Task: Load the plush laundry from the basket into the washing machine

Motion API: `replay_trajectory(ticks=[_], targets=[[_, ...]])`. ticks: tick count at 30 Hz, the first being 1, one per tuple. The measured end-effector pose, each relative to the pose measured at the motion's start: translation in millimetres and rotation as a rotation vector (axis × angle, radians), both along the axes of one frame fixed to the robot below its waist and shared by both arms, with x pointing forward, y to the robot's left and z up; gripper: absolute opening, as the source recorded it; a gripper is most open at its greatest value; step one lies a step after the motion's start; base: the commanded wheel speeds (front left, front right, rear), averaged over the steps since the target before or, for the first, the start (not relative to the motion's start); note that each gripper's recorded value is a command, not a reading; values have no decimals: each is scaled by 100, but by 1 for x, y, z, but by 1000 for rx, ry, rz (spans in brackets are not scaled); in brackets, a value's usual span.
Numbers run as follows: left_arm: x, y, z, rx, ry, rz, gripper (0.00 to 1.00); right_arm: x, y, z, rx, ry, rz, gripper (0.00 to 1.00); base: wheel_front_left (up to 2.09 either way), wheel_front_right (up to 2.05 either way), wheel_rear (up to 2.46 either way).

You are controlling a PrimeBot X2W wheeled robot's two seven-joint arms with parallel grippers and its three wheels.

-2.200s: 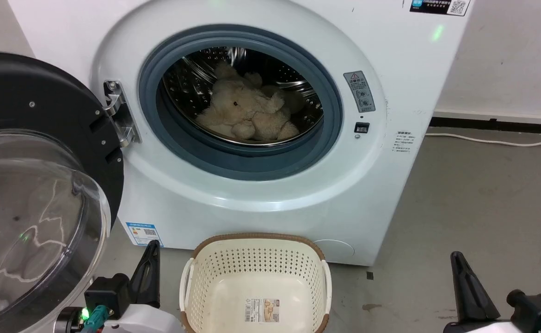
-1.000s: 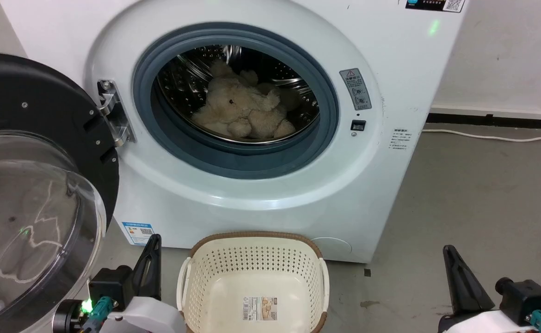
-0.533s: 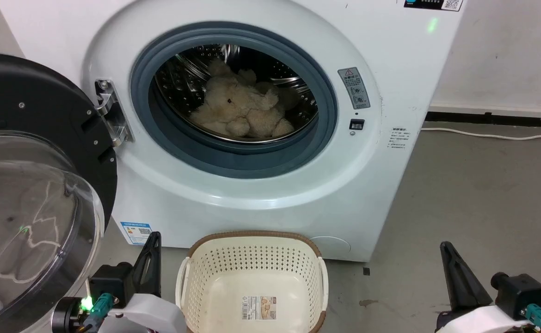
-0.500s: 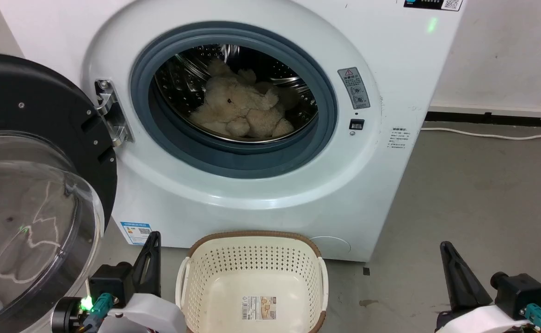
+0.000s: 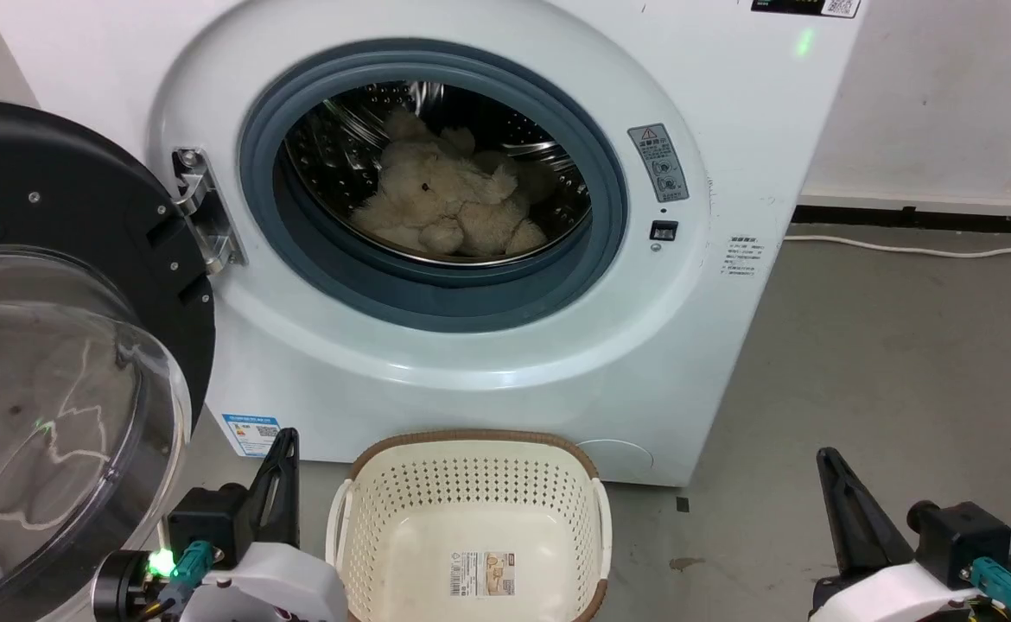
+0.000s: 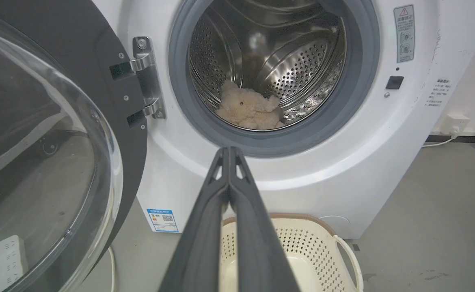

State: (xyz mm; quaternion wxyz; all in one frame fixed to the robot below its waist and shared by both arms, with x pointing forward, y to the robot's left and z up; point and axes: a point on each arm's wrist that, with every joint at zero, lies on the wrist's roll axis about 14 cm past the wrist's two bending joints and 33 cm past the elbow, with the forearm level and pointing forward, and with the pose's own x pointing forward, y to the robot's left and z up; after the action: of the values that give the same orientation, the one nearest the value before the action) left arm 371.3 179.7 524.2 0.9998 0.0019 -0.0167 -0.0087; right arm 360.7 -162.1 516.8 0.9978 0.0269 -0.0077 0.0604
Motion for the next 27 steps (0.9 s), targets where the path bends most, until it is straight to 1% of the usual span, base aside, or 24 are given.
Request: replay_trajectory(ticks=[27], targets=[[3, -3, 5, 28, 14, 4, 0, 5, 1, 3, -66, 16, 6, 0, 0, 0, 0]])
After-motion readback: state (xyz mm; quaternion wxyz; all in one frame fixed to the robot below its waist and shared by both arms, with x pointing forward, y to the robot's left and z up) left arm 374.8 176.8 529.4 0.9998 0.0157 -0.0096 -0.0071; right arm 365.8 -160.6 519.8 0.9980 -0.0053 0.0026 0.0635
